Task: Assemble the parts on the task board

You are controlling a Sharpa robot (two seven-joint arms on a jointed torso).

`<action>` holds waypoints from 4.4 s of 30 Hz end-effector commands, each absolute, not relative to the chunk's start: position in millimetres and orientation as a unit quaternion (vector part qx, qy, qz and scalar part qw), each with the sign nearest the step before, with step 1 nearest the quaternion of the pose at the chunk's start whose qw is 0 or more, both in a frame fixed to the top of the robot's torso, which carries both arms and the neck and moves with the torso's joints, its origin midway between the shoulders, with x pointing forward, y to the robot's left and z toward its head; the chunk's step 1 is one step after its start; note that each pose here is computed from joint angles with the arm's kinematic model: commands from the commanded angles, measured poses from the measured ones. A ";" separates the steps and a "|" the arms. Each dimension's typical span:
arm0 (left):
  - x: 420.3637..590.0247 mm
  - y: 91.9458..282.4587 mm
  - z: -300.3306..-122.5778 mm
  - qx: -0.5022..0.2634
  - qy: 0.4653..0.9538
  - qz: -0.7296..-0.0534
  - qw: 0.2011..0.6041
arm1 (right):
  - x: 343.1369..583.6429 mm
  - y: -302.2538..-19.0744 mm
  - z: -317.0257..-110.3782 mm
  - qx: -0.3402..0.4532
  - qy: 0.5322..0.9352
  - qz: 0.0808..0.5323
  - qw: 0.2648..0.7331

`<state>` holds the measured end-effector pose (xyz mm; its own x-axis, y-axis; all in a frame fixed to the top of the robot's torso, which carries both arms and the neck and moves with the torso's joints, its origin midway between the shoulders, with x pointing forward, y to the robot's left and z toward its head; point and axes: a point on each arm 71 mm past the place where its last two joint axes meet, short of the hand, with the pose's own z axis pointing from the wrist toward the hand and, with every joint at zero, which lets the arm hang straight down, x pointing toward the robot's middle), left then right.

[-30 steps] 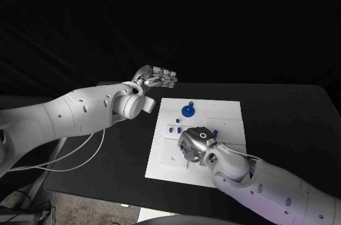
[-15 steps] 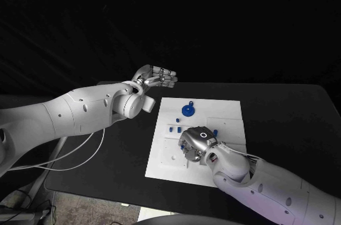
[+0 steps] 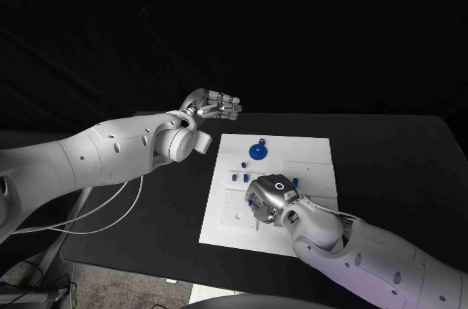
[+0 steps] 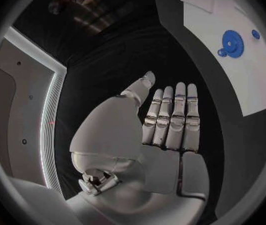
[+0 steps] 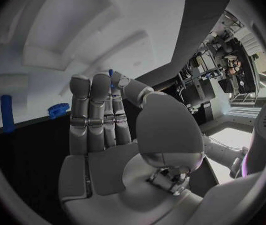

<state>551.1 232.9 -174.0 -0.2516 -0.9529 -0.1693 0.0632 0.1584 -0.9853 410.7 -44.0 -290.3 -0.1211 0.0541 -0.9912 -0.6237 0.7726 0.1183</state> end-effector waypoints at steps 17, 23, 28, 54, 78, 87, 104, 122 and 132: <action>551.4 229.9 -173.6 -0.375 0.591 -0.535 0.474 | 411.6 -45.2 -289.2 -0.199 0.689 0.262 0.646; 551.4 229.1 -173.7 -0.375 0.591 -0.535 0.473 | 411.7 -45.2 -288.9 -0.197 0.688 0.262 0.648; 551.4 229.0 -173.8 -0.375 0.592 -0.535 0.473 | 411.6 -45.1 -288.9 -0.197 0.688 0.262 0.647; 551.5 230.4 -174.3 -0.376 0.593 -0.534 0.471 | 410.7 -47.9 -291.8 -0.206 0.701 0.261 0.631; 551.4 230.3 -174.7 -0.376 0.595 -0.533 0.470 | 410.0 -46.6 -291.6 -0.206 0.703 0.263 0.629; 551.6 230.5 -174.8 -0.376 0.595 -0.533 0.470 | 409.8 -46.5 -291.7 -0.206 0.703 0.263 0.628; 552.0 229.6 -175.0 -0.376 0.595 -0.533 0.470 | 411.0 -44.9 -298.0 -0.213 0.712 0.249 0.621; 552.2 229.4 -175.5 -0.377 0.596 -0.532 0.469 | 407.9 -44.7 -308.4 -0.209 0.720 0.255 0.611; 552.2 230.6 -175.8 -0.377 0.597 -0.530 0.469 | 404.6 -48.3 -297.2 -0.174 0.692 0.294 0.636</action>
<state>552.3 232.2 -176.7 -0.2640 -0.9498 -0.1679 0.0449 0.1617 -0.9858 406.3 -49.1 -301.2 -0.1399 0.0746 -0.9874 -0.6108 0.7784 0.1453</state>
